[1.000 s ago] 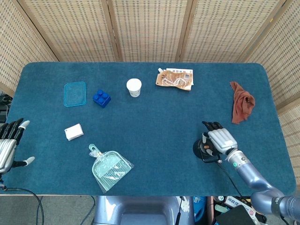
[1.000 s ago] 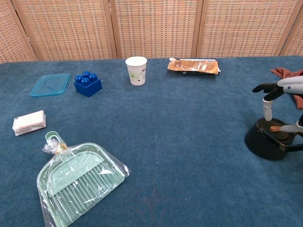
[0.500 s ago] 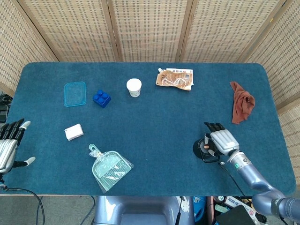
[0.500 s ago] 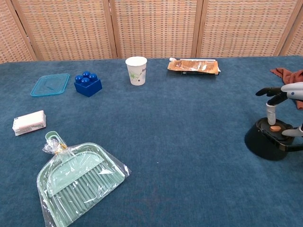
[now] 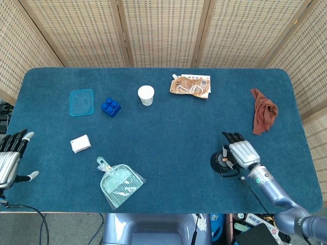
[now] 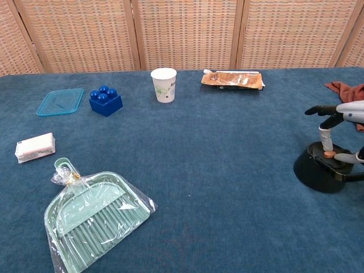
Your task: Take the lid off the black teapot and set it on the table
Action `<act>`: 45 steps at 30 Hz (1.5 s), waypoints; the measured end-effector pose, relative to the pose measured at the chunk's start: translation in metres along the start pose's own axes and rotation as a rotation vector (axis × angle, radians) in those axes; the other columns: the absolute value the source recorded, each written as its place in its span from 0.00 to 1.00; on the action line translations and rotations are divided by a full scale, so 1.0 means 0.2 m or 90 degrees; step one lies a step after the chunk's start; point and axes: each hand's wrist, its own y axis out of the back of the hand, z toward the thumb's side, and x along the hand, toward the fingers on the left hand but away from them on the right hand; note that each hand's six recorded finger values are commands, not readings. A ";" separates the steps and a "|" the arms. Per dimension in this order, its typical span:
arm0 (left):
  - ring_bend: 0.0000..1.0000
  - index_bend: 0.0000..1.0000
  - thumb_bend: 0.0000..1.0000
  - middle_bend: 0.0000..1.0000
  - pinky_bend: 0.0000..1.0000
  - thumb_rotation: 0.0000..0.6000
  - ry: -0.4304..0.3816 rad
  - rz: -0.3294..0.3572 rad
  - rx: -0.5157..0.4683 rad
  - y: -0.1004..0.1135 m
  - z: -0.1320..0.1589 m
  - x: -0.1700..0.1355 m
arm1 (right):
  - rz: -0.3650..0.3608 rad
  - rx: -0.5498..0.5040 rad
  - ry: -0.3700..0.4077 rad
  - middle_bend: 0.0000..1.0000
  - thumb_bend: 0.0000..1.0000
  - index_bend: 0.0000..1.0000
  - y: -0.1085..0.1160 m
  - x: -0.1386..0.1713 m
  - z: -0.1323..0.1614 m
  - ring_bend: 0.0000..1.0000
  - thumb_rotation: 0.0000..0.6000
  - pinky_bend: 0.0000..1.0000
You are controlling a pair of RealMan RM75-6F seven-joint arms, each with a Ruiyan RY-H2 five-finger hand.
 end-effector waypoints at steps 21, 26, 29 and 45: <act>0.00 0.00 0.12 0.00 0.00 1.00 0.001 0.000 -0.002 0.00 0.00 0.00 | -0.067 -0.015 0.033 0.09 0.54 0.63 0.12 0.00 0.06 0.00 1.00 0.07; 0.00 0.00 0.12 0.00 0.00 1.00 0.000 -0.001 -0.003 0.00 0.00 0.00 | -0.095 -0.022 0.053 0.09 0.54 0.63 0.24 0.01 0.11 0.00 1.00 0.07; 0.00 0.00 0.12 0.00 0.00 1.00 -0.001 -0.002 -0.004 0.00 0.00 0.00 | -0.105 -0.019 0.071 0.09 0.54 0.63 0.30 0.00 0.18 0.00 1.00 0.07; 0.00 0.00 0.12 0.00 0.00 1.00 -0.002 -0.007 -0.015 0.01 -0.01 0.01 | -0.037 0.076 0.121 0.08 0.54 0.63 0.19 -0.18 0.61 0.00 1.00 0.08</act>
